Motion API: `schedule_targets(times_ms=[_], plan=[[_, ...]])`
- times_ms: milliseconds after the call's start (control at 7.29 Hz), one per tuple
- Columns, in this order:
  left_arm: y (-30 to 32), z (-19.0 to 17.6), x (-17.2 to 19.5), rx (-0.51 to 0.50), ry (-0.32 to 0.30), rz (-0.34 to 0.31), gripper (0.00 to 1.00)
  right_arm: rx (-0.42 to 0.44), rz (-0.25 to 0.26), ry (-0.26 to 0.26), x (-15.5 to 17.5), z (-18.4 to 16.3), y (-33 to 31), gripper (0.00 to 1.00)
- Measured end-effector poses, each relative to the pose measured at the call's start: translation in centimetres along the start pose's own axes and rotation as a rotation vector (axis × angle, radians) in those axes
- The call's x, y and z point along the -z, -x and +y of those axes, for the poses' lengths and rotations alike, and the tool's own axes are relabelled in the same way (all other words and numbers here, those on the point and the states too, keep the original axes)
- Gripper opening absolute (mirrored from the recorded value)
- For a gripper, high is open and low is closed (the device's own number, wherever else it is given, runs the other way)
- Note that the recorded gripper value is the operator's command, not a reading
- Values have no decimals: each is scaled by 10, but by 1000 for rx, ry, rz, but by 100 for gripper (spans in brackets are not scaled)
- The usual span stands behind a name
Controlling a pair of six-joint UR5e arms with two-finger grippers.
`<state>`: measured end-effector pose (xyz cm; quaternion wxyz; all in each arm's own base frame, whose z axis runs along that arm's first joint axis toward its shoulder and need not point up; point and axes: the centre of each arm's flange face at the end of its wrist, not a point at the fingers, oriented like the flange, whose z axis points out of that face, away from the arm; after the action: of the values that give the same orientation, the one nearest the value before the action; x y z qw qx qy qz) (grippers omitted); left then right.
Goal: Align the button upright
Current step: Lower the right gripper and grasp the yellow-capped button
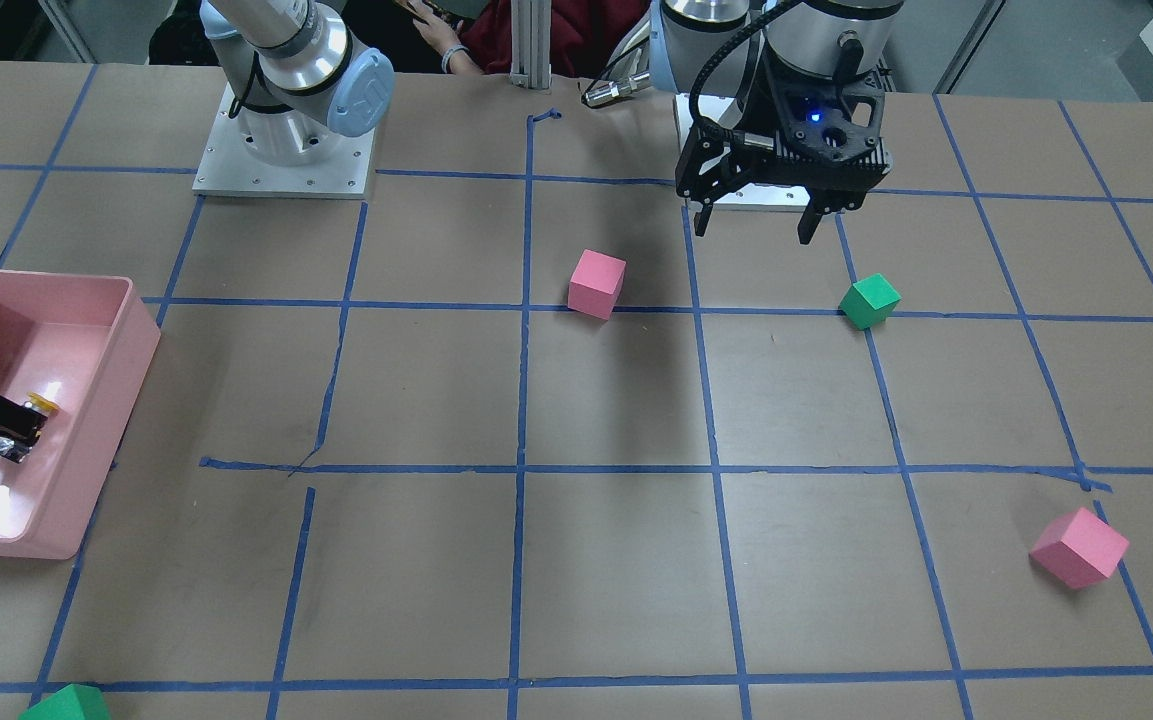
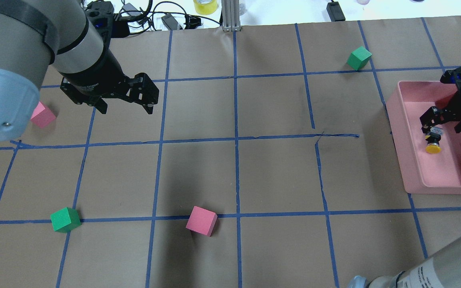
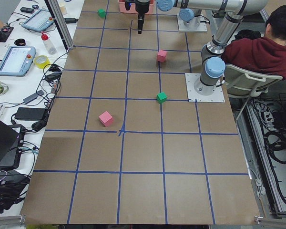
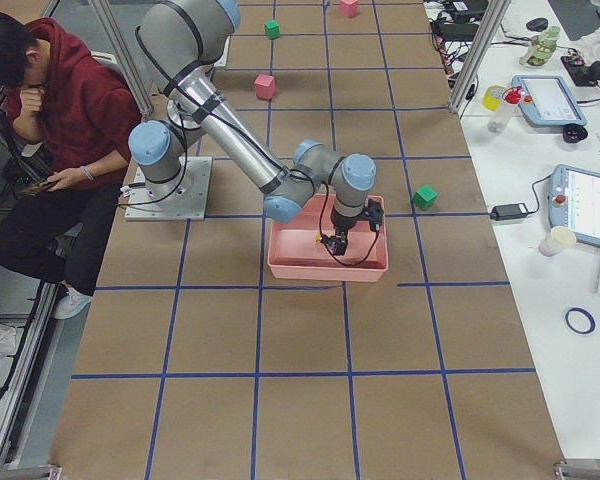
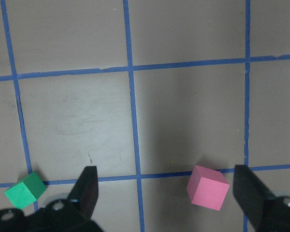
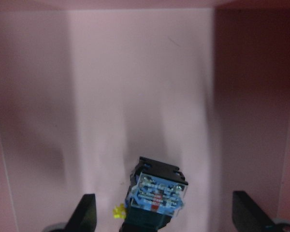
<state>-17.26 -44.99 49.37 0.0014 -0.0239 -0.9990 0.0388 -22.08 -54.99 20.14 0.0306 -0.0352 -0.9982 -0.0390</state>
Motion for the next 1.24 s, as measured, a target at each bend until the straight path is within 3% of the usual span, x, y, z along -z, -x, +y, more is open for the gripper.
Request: schedule_targets(times_ms=[137,275,412,549,686,1235], plan=[[0,1,1,0,-1,-3,100,3,8,10,-4,0,-1,91],[0,2,1,0,-2,-5,100,4,17,23,-7,1,-1,71],[0,2,1,0,-2,-5,100,5,20,34,-11,3,-1,60],[0,3,1,-1,-1,-4,100,5,20,43,-15,4,-1,36],[0,3,1,-1,-2,-4,100,3,19,49,-17,4,0,0],[0,3,1,-1,-3,0,100,2,12,61,1,4,-2,0]])
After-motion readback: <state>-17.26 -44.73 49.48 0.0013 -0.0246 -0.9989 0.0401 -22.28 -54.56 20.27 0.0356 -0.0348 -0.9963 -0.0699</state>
